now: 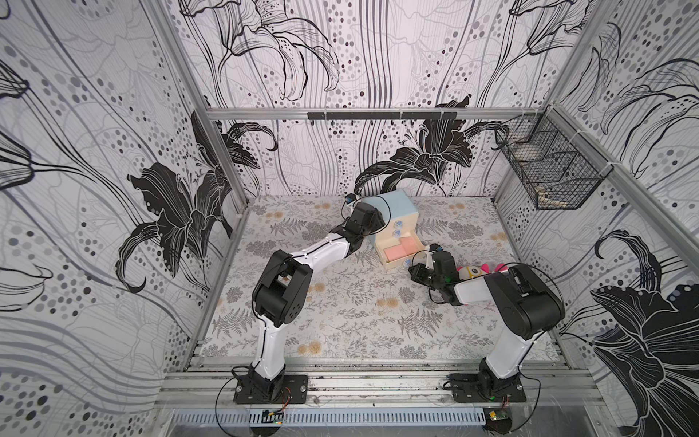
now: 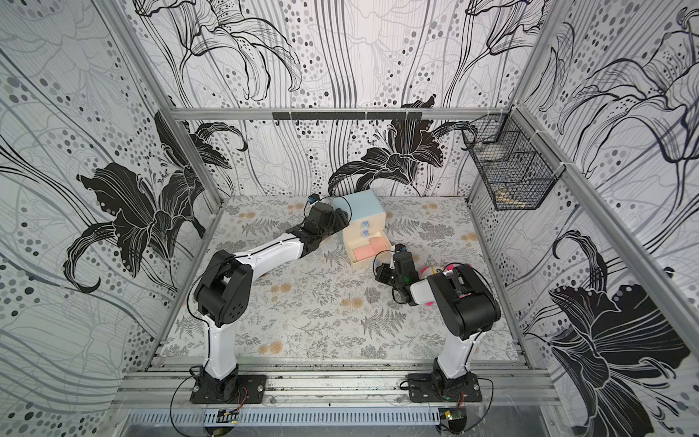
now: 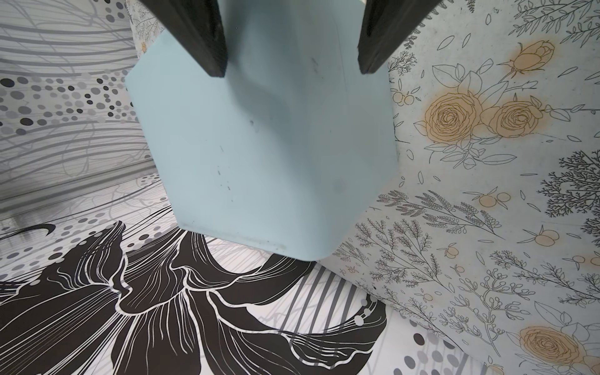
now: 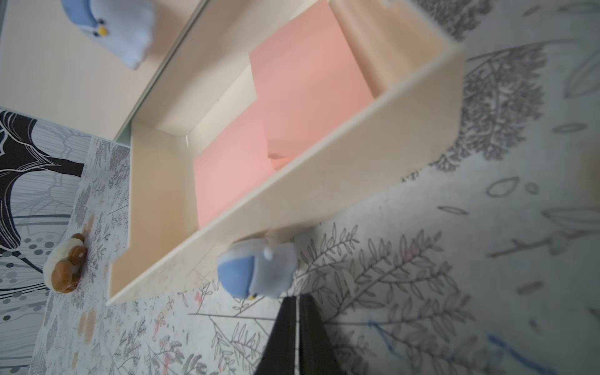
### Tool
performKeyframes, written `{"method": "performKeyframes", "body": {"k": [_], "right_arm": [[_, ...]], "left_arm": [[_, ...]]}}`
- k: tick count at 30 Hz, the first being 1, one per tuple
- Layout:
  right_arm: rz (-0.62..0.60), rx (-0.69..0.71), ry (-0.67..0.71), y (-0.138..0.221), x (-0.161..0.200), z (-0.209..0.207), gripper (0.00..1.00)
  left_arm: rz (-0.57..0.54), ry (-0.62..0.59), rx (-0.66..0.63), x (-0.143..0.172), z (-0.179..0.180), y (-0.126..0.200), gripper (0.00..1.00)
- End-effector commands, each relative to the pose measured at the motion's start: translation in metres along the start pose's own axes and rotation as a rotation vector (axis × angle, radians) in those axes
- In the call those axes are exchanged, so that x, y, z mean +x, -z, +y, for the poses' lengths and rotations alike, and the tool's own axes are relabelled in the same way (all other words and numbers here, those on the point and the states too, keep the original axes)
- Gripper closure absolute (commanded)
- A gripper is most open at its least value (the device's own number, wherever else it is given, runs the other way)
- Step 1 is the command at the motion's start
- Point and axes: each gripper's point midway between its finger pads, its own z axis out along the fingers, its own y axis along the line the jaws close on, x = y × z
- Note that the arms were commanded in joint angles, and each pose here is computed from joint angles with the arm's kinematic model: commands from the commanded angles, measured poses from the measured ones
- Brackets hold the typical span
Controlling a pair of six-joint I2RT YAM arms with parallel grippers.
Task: Please put the sticky notes in the drawer by color
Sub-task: Close the drawer in the storage box.
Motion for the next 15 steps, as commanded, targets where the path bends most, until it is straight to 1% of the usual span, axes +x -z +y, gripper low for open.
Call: {"method": "performKeyframes", "body": {"k": [1, 10, 15], "right_arm": [[-0.054, -0.013, 0.015, -0.008, -0.020, 0.010, 0.90], [-0.081, -0.043, 0.037, -0.027, -0.044, 0.025, 0.91], [-0.075, -0.050, 0.034, -0.047, -0.050, 0.027, 0.91]], "left_arm": [[0.078, -0.039, -0.073, 0.023, 0.024, -0.008, 0.33], [0.101, -0.049, -0.061, 0.029, 0.025, -0.011, 0.35], [0.113, -0.050, -0.059, 0.033, 0.027, -0.012, 0.35]]}}
